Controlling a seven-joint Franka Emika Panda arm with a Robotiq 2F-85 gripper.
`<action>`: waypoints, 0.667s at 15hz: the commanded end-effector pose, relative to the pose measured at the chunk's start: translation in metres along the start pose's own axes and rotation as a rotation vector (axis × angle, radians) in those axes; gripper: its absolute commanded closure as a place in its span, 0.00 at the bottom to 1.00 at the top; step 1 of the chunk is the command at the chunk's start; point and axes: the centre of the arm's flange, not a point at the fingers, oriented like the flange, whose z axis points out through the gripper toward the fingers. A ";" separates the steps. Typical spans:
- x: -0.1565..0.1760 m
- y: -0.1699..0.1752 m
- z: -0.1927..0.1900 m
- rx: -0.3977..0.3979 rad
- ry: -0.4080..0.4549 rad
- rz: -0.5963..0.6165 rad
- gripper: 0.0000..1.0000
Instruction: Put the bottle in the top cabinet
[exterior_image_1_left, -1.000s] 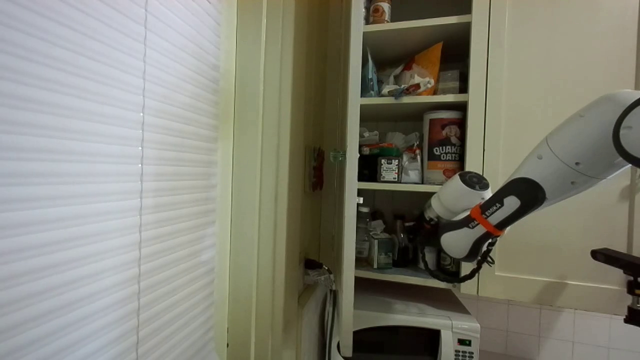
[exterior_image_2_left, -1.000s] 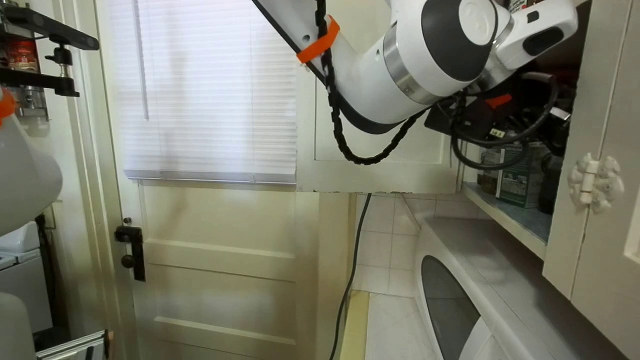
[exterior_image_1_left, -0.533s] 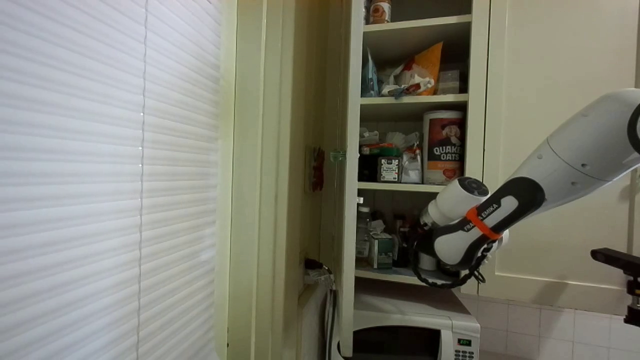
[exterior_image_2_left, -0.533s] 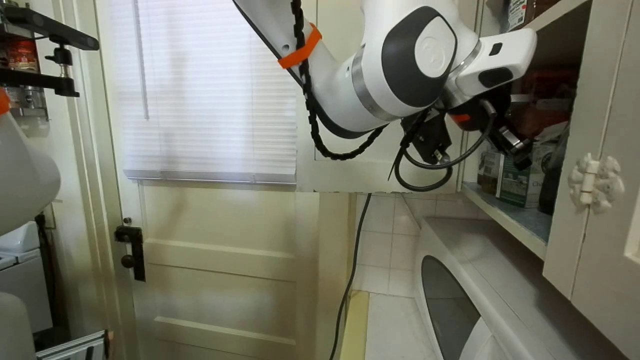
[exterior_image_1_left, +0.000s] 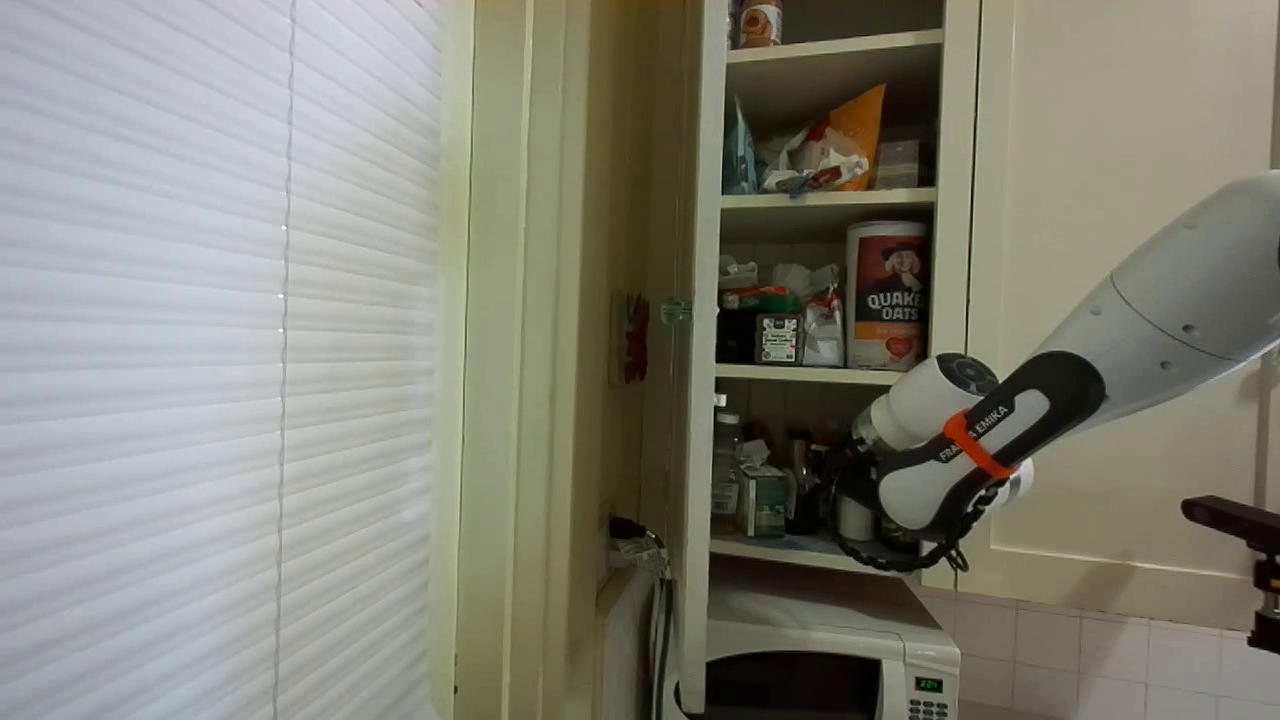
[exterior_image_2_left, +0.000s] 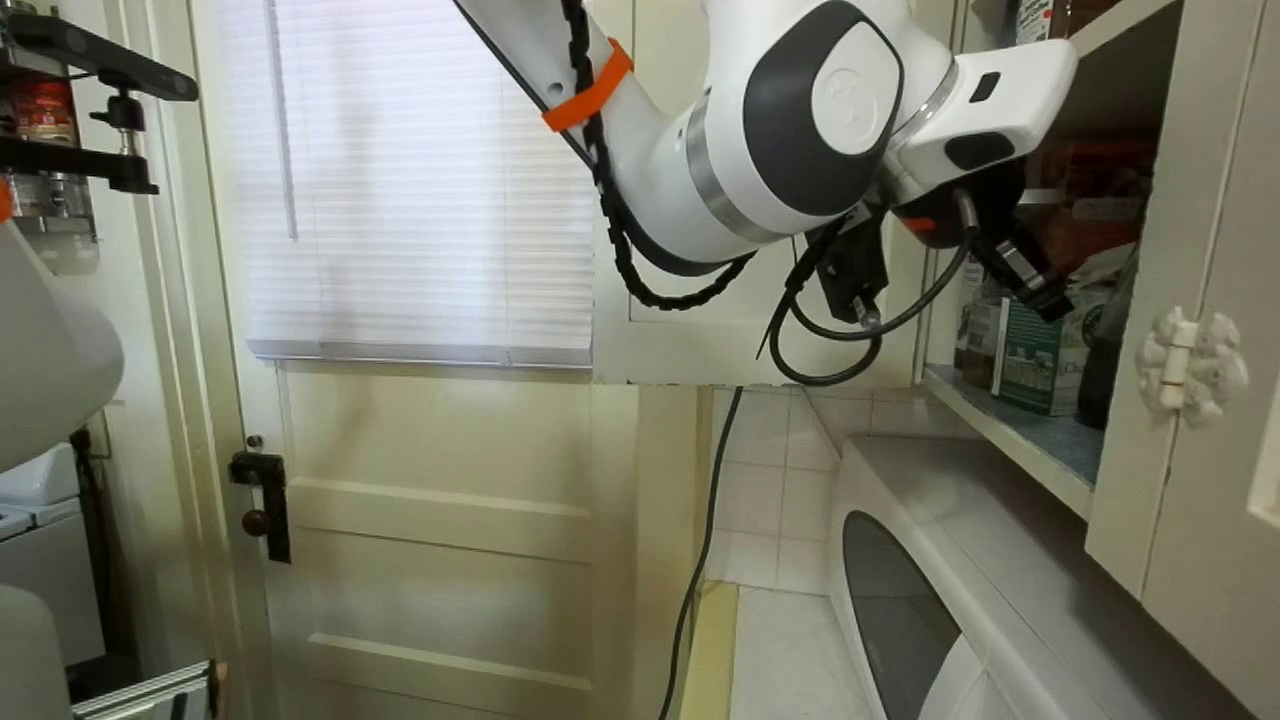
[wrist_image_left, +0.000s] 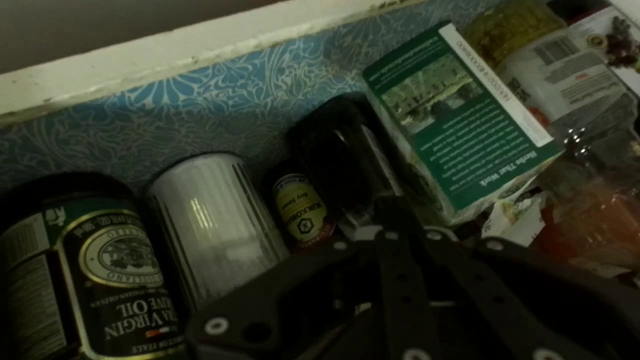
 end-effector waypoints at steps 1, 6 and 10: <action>-0.004 0.011 0.003 0.007 0.065 0.047 1.00; -0.004 0.015 0.026 0.029 0.062 0.078 1.00; -0.012 0.009 0.050 0.047 0.092 0.079 1.00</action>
